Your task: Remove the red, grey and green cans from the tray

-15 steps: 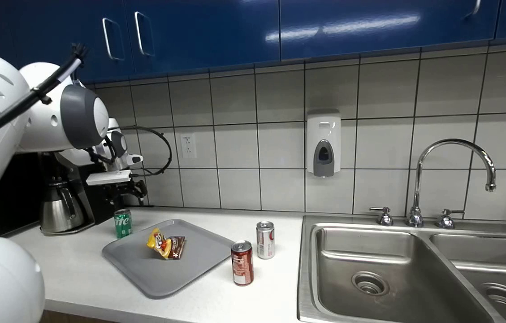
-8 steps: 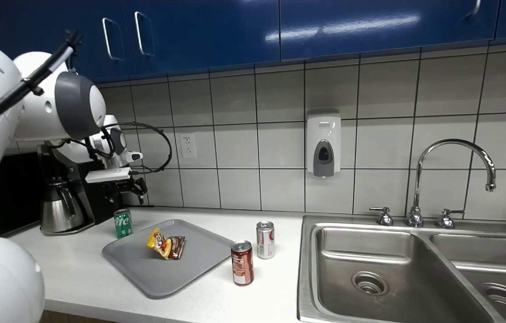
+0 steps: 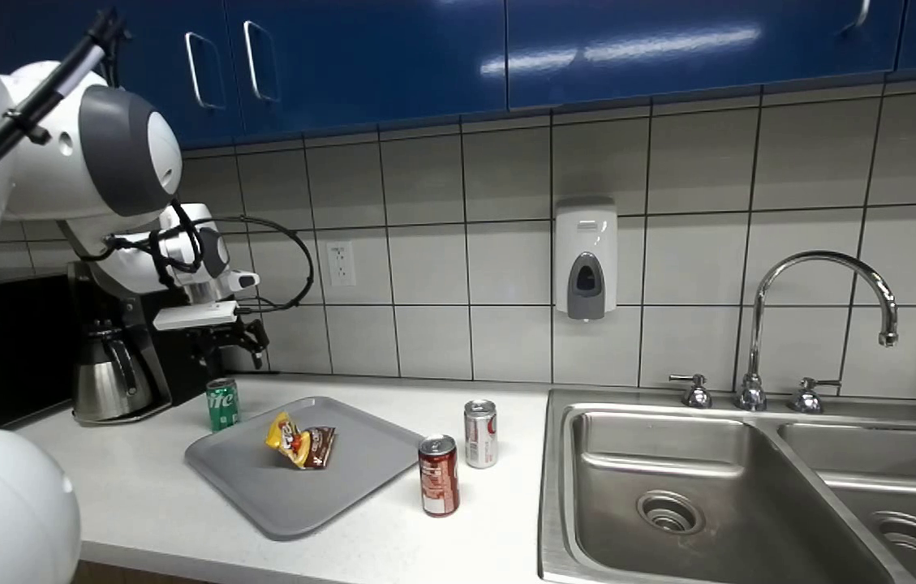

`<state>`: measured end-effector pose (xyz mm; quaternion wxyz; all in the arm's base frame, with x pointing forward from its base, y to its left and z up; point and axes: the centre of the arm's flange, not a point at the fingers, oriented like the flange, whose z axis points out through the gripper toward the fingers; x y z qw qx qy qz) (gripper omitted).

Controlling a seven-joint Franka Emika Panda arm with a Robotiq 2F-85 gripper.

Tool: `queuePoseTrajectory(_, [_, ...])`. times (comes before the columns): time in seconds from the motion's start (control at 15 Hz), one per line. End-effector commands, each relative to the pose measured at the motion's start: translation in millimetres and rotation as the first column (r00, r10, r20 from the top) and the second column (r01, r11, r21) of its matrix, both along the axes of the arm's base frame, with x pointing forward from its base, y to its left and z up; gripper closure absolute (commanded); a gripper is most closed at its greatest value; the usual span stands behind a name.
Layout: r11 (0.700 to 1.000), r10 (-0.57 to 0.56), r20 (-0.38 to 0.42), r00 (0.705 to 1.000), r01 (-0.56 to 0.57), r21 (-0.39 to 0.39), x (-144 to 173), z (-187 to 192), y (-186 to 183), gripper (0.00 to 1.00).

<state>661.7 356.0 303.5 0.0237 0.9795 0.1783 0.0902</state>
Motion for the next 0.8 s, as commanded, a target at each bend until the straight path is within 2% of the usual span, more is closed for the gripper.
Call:
queuePoseTrajectory(0.0, [1.0,0.001,0.011,1.0,-0.001,-0.002,-27,12,-23,0.0])
queuePoseTrajectory(0.73, [1.0,-0.012,-0.004,1.0,0.012,0.005,-63,15,-68,0.0])
